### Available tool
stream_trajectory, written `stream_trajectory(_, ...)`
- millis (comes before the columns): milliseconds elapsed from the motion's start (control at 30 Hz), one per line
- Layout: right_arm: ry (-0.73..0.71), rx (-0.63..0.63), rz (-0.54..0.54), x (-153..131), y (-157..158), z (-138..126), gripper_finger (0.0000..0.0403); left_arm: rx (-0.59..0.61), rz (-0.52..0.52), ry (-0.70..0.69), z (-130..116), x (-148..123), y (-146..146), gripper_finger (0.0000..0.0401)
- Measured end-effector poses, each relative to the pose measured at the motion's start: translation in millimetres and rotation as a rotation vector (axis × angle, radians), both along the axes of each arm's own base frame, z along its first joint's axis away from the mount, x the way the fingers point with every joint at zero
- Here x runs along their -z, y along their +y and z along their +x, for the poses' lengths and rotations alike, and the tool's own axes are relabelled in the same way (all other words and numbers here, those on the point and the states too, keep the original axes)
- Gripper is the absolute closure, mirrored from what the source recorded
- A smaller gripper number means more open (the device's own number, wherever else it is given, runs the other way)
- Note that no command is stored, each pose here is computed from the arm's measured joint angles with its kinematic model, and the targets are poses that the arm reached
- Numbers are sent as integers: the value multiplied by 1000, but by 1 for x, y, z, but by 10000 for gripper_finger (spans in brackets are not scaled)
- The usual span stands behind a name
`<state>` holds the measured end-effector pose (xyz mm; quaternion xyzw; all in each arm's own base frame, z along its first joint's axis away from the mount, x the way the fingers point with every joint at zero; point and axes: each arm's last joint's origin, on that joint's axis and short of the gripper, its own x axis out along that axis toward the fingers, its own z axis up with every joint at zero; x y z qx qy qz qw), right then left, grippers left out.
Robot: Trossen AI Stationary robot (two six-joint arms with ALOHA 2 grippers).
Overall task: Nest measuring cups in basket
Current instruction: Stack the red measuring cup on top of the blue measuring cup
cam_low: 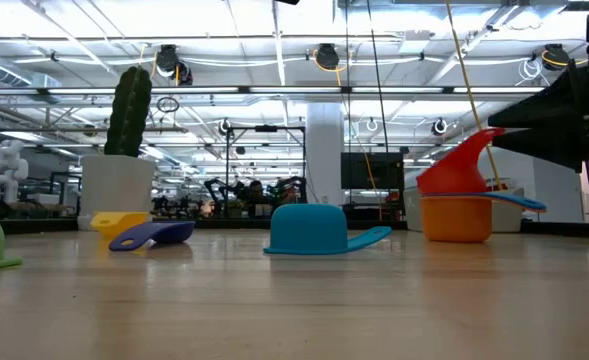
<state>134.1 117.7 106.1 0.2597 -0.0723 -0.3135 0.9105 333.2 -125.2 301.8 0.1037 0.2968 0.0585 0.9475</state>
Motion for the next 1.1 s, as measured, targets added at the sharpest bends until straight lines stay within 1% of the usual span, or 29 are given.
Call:
stream_trajectory(100, -15, 20, -11, -1, 0, 0, 231, 0, 0, 0, 0, 0, 0, 311)
stream_trajectory(233, -32, 32, -7, -6, -1, -1, 216, 1, 0, 1, 0, 0, 0, 311)
stream_trajectory(300, -29, 23, -4, -10, 0, -1, 216, 1, 1, 2, 0, 0, 0, 311)
stream_trajectory(533, 3, -79, 35, -28, 4, -1, 222, 1, 2, 3, 0, 0, 0, 311)
stream_trajectory(700, 20, -87, 0, -34, 5, -1, 223, 1, 2, 3, 0, 0, 0, 311)
stream_trajectory(933, 29, -104, -16, -38, 6, -4, 223, 1, 3, 7, 0, 1, 0, 311)
stream_trajectory(1033, 40, -136, -27, -40, 8, -9, 223, 1, 4, 9, -1, 1, 0, 311)
stream_trajectory(1100, 54, -186, -18, -42, 8, -12, 223, 1, 3, 9, -1, 1, 0, 311)
